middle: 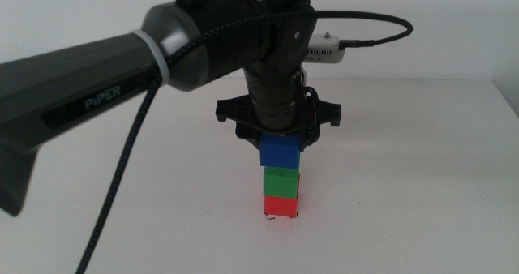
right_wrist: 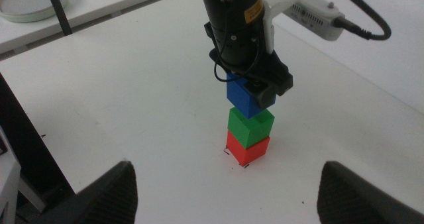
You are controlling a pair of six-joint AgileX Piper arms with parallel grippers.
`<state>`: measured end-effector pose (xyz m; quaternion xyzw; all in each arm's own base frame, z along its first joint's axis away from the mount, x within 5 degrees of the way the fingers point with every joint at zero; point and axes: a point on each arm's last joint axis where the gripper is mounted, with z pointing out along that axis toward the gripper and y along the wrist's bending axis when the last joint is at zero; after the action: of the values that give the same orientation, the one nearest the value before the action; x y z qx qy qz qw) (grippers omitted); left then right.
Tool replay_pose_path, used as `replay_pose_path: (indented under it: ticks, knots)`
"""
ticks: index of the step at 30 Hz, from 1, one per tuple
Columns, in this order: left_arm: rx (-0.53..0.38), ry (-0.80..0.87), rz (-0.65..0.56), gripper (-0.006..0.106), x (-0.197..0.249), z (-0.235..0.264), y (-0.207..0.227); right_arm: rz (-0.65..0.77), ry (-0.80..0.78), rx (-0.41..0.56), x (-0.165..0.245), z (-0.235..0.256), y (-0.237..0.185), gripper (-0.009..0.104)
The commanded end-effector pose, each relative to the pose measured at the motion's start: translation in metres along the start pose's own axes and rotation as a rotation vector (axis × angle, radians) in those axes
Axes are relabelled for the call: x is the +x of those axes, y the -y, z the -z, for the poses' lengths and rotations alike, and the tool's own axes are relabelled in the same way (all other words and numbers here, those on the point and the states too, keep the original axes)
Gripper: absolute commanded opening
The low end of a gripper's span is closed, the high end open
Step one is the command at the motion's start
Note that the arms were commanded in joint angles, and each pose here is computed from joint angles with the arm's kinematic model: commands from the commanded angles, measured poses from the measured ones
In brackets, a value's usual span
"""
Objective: Stack red cubes first, then green, then blue cubes in a specific spot.
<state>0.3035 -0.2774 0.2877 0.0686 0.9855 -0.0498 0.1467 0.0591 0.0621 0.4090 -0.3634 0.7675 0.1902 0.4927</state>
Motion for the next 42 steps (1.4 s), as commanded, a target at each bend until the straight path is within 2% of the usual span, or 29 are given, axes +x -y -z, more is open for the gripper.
replay_pose_path:
  ticks: [1, 12, 26, 28, 29, 42]
  knots:
    - [0.026, 0.020, -0.003, -0.002, -0.002, 0.000, 0.005, 0.009, 0.003, 0.003, 0.002, -0.001, 0.000, 0.092]
    - [0.012, -0.008, -0.001, -0.002, -0.003, -0.020, 0.008, 0.009, 0.003, 0.003, 0.002, -0.001, 0.000, 0.092]
    - [-0.009, -0.002, -0.002, 0.001, -0.006, -0.023, 0.004, 0.009, 0.003, 0.003, 0.002, -0.001, 0.000, 0.092]
    - [-0.009, -0.002, -0.004, 0.004, -0.006, -0.023, 0.004, 0.009, 0.003, 0.003, 0.002, -0.001, 0.000, 0.092]
    - [0.010, 0.002, 0.002, 0.030, -0.006, -0.023, 0.005, 0.009, 0.003, 0.003, 0.002, -0.001, 0.000, 0.092]
    - [0.009, 0.008, -0.019, 0.067, -0.007, -0.023, 0.005, 0.009, 0.003, 0.003, 0.002, -0.001, 0.000, 0.092]
